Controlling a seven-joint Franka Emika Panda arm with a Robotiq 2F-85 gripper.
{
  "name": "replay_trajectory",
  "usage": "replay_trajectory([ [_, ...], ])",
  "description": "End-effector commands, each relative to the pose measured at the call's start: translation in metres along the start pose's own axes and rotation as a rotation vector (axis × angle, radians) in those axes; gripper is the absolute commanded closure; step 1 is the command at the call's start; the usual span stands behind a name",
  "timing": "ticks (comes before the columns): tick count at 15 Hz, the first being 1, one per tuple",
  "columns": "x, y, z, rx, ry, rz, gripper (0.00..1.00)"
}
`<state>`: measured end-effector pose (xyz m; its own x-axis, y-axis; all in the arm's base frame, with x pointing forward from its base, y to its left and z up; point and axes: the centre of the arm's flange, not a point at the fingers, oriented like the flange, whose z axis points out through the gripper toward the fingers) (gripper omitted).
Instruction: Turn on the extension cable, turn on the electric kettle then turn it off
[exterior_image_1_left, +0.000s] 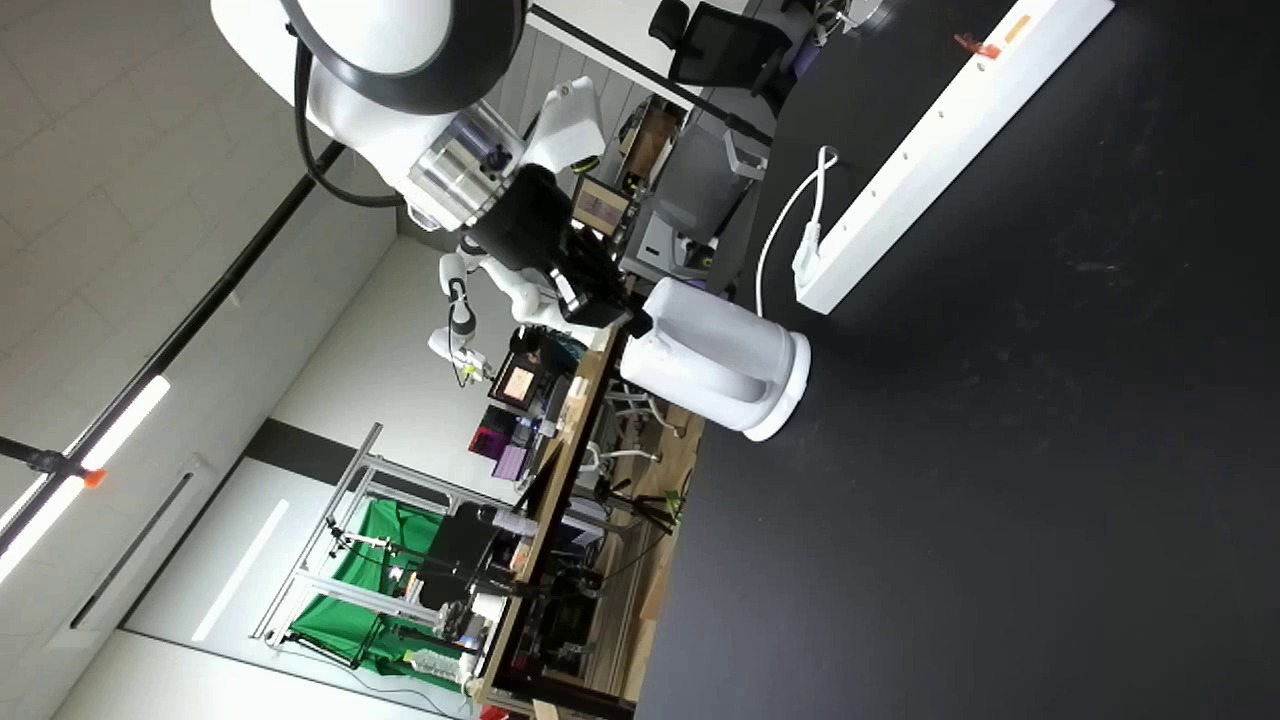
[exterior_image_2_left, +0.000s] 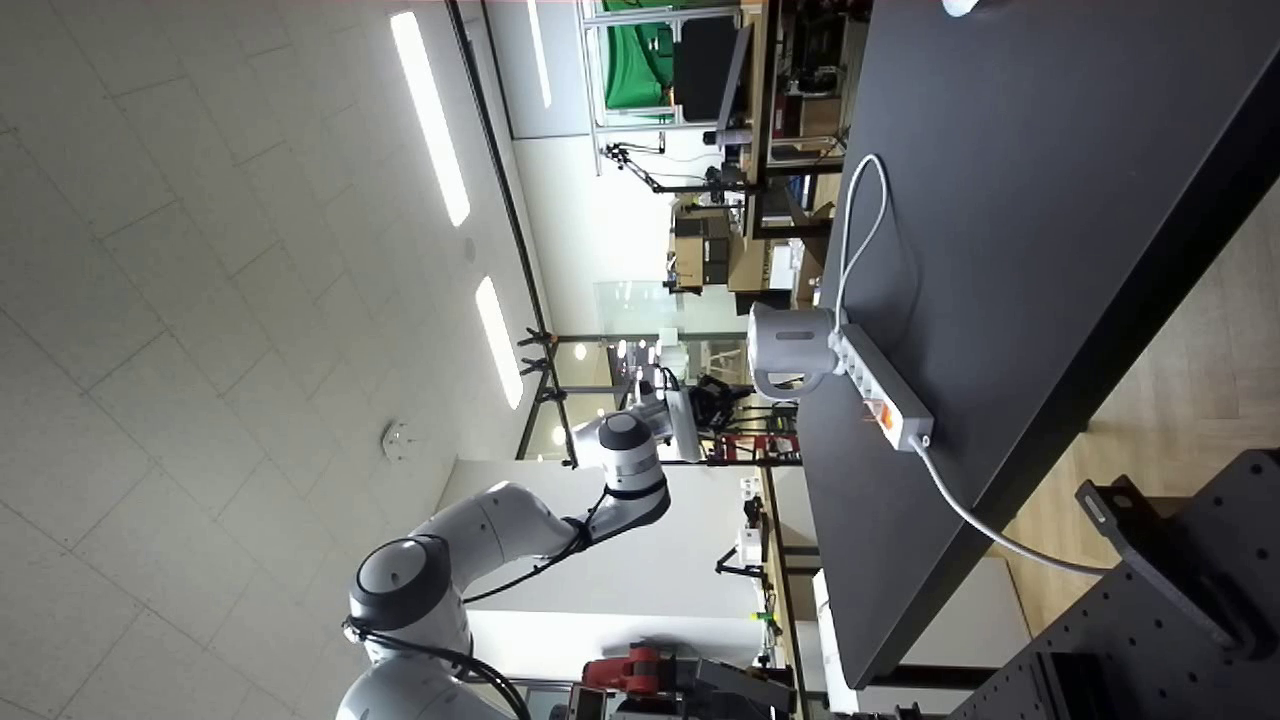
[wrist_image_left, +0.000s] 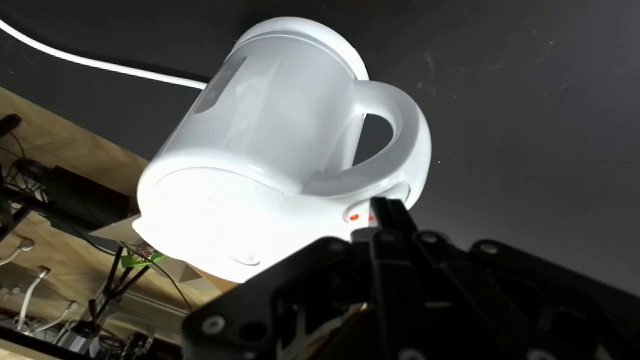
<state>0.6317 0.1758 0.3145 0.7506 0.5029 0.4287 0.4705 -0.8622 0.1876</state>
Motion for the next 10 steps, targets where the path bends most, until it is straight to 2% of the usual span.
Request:
replay_trajectory([
  [1, 0.0004, 0.0017, 0.0029, 0.005, 0.016, -0.004, 1.0],
  [10, 0.0002, -0.001, 0.0117, 0.016, 0.056, -0.019, 1.0],
])
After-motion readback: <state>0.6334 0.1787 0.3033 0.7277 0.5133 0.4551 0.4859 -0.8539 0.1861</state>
